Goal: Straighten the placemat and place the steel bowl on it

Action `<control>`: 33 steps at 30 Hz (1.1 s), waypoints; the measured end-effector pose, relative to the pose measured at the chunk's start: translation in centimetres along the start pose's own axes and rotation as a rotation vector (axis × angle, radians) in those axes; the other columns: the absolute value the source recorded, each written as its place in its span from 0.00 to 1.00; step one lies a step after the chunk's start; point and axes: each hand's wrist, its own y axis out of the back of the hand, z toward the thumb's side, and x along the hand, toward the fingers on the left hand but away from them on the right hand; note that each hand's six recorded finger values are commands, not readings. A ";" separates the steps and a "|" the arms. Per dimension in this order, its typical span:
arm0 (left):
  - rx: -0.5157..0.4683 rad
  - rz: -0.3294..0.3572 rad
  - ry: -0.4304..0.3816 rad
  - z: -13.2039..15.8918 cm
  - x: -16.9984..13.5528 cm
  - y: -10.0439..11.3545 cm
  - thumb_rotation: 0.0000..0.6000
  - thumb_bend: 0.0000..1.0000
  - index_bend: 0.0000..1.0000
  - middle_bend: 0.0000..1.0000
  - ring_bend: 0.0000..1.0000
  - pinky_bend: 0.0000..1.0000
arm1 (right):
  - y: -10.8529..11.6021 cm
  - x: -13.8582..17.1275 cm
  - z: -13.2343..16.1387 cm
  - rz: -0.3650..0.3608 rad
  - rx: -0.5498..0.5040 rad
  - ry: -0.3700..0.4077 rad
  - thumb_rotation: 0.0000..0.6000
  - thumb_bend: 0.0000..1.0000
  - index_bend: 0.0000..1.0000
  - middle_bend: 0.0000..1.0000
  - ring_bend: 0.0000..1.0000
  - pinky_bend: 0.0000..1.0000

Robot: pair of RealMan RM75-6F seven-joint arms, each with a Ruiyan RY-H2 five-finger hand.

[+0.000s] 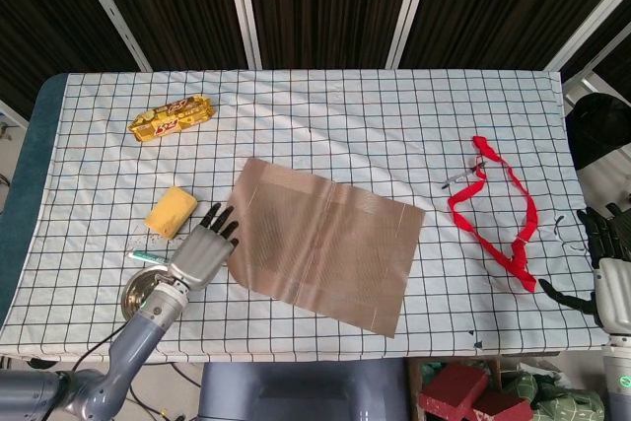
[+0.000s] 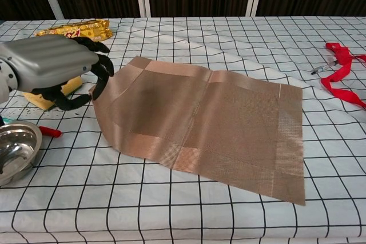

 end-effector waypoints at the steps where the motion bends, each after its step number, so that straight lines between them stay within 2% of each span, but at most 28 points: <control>1: 0.001 -0.005 -0.017 0.6 -0.3 -0.1 1.00 0.48 0.57 0.22 0.02 0.07 | 0.0 0.0 0.0 0.001 0.001 0.000 1.00 0.10 0.00 0.00 0.00 0.16; 14: -0.030 -0.041 -0.163 5.6 -3.3 -0.5 1.00 0.48 0.57 0.22 0.02 0.07 | -0.1 0.0 0.0 0.005 -0.001 0.001 1.00 0.10 0.00 0.00 0.00 0.16; 23: -0.049 -0.060 -0.198 6.5 -4.7 -0.9 1.00 0.48 0.57 0.22 0.02 0.07 | -0.1 0.0 0.0 0.006 -0.003 -0.001 1.00 0.10 0.00 0.00 0.00 0.16; 33: -0.043 -0.086 -0.195 5.9 -6.0 -1.4 1.00 0.48 0.57 0.22 0.02 0.07 | -0.2 0.0 0.0 0.012 -0.007 -0.003 1.00 0.10 0.00 0.00 0.00 0.16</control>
